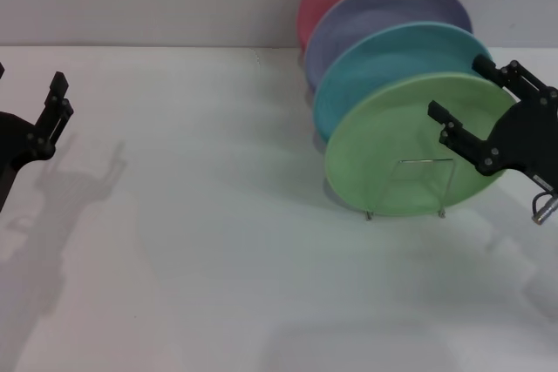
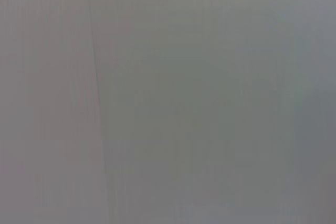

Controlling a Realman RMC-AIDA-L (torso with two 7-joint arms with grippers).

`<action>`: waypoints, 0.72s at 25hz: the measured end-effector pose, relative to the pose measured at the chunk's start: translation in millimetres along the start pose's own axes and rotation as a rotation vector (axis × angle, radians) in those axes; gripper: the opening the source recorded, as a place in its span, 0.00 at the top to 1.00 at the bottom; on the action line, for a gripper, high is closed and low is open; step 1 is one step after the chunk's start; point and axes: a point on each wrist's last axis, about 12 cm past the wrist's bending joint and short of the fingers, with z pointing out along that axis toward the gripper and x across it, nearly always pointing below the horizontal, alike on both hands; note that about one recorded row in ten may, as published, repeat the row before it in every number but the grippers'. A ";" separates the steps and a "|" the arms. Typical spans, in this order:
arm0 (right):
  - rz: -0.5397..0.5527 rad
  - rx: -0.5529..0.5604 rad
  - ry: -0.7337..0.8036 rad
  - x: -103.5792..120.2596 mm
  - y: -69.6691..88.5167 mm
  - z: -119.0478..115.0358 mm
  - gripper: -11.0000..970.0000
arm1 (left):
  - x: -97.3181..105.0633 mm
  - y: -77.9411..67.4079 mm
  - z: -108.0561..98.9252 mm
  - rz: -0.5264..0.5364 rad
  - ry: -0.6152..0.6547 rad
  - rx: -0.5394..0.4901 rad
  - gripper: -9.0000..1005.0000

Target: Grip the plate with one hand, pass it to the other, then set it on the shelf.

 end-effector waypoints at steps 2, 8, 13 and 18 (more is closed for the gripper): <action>0.001 0.002 -0.010 -1.2 1.2 -3.1 0.26 | 0.0 -0.1 -0.1 0.000 0.000 0.000 0.25; -0.007 0.009 -0.092 -11.2 2.7 -13.0 0.26 | 0.2 -0.1 -0.3 0.000 0.001 0.000 0.25; -0.024 0.120 -0.131 -16.9 -8.5 -28.7 0.25 | 0.4 -0.3 -0.5 -0.001 0.001 -0.001 0.25; -0.025 0.406 -0.172 -21.6 -23.5 -68.4 0.24 | 0.8 1.2 -2.7 -0.001 0.003 -0.011 0.25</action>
